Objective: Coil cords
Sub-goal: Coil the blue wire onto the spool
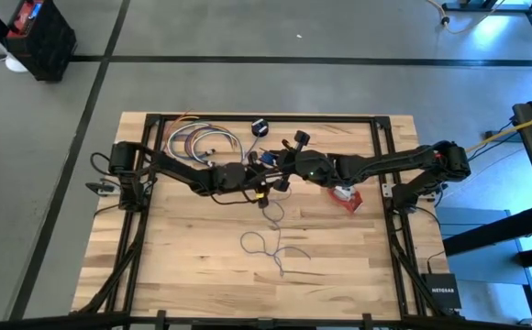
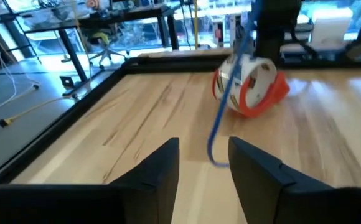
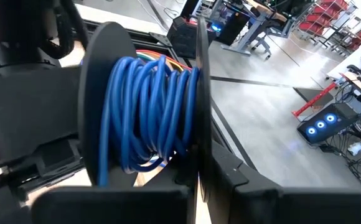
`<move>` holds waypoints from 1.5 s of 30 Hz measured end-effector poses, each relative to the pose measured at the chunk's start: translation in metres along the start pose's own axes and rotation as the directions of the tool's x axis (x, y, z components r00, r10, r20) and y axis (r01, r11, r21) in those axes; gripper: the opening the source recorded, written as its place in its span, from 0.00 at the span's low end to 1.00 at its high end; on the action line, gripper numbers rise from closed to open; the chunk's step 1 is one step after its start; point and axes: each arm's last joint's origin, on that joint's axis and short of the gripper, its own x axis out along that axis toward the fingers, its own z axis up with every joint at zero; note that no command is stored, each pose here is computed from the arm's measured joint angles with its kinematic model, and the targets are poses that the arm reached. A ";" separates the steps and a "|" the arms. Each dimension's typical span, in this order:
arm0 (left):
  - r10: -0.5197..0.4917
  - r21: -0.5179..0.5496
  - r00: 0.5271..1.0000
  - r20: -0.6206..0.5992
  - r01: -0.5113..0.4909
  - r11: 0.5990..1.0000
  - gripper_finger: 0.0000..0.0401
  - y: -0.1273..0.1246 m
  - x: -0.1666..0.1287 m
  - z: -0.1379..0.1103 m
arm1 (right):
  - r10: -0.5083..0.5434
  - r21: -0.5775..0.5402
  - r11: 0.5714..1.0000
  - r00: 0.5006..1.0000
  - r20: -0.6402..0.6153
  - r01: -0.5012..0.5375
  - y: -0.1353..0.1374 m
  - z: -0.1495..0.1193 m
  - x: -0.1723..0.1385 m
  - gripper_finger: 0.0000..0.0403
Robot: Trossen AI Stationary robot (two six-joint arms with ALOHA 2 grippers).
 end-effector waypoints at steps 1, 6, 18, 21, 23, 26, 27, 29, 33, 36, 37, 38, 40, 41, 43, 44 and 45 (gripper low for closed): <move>-0.002 0.014 1.000 -0.009 0.002 1.000 0.31 0.000 0.000 -0.001 | 0.000 0.001 1.000 1.000 0.001 0.000 0.000 0.000 0.000 0.05; 0.001 0.021 1.000 -0.001 -0.001 1.000 0.17 0.000 0.000 0.000 | 0.000 0.000 1.000 1.000 0.001 0.000 0.000 0.000 0.000 0.05; 0.138 0.088 0.988 -0.072 -0.131 0.987 0.01 0.010 -0.010 0.008 | 0.027 -0.022 0.999 0.999 0.021 -0.027 0.005 0.005 -0.010 0.05; 0.156 0.121 0.982 -0.108 -0.142 0.982 0.01 0.014 -0.022 0.020 | -0.002 -0.102 0.995 1.000 0.004 0.003 0.011 0.005 -0.017 0.05; 0.156 0.137 0.979 -0.134 -0.138 0.981 0.01 0.016 -0.030 0.028 | -0.008 -0.139 0.990 1.000 -0.021 0.005 0.015 0.003 -0.021 0.05; 0.178 0.141 0.968 -0.176 -0.154 0.978 0.01 0.021 -0.043 0.037 | 0.006 -0.157 0.988 0.999 -0.036 -0.012 0.020 0.002 -0.024 0.05; 0.187 0.142 0.965 -0.183 -0.162 0.977 0.01 0.022 -0.046 0.039 | 0.010 -0.163 0.986 0.999 -0.040 -0.017 0.022 0.001 -0.026 0.05; 0.193 0.142 0.962 -0.192 -0.168 0.976 0.01 0.025 -0.053 0.045 | 0.008 -0.183 0.983 0.998 -0.060 -0.019 0.025 -0.001 -0.027 0.05; 0.189 0.147 0.961 -0.200 -0.162 0.976 0.01 0.029 -0.068 0.057 | 0.010 -0.186 0.982 0.994 -0.105 -0.030 0.025 -0.006 -0.028 0.05; 0.196 0.116 0.966 -0.170 -0.178 0.977 0.01 0.032 -0.076 0.067 | 0.010 -0.186 0.982 0.993 -0.119 -0.033 0.024 -0.007 -0.028 0.05; 0.198 0.100 0.967 -0.158 -0.184 0.978 0.01 0.032 -0.078 0.069 | 0.010 -0.188 0.982 0.993 -0.121 -0.033 0.024 -0.008 -0.027 0.05; 0.199 0.082 0.969 -0.147 -0.189 0.979 0.01 0.033 -0.079 0.071 | 0.010 -0.193 0.981 0.992 -0.127 -0.034 0.025 -0.009 -0.027 0.05; 0.196 0.072 0.971 -0.135 -0.188 0.980 0.01 0.031 -0.079 0.072 | 0.009 -0.198 0.979 0.991 -0.137 -0.037 0.025 -0.010 -0.025 0.05; 0.193 0.071 0.972 -0.131 -0.185 0.980 0.00 0.031 -0.079 0.073 | 0.005 -0.200 0.979 0.989 -0.145 -0.035 0.024 -0.012 -0.024 0.05; 0.185 0.057 0.975 -0.127 -0.179 0.982 0.01 0.028 -0.079 0.073 | -0.001 -0.189 0.982 0.989 -0.148 -0.028 0.024 -0.013 -0.021 0.05; 0.179 0.043 0.976 -0.123 -0.175 0.984 0.01 0.026 -0.080 0.074 | -0.007 -0.186 0.982 0.987 -0.162 -0.023 0.023 -0.015 -0.019 0.05; 0.171 0.033 0.978 -0.123 -0.168 0.985 0.02 0.024 -0.080 0.074 | -0.015 -0.186 0.982 0.984 -0.178 -0.018 0.022 -0.018 -0.015 0.05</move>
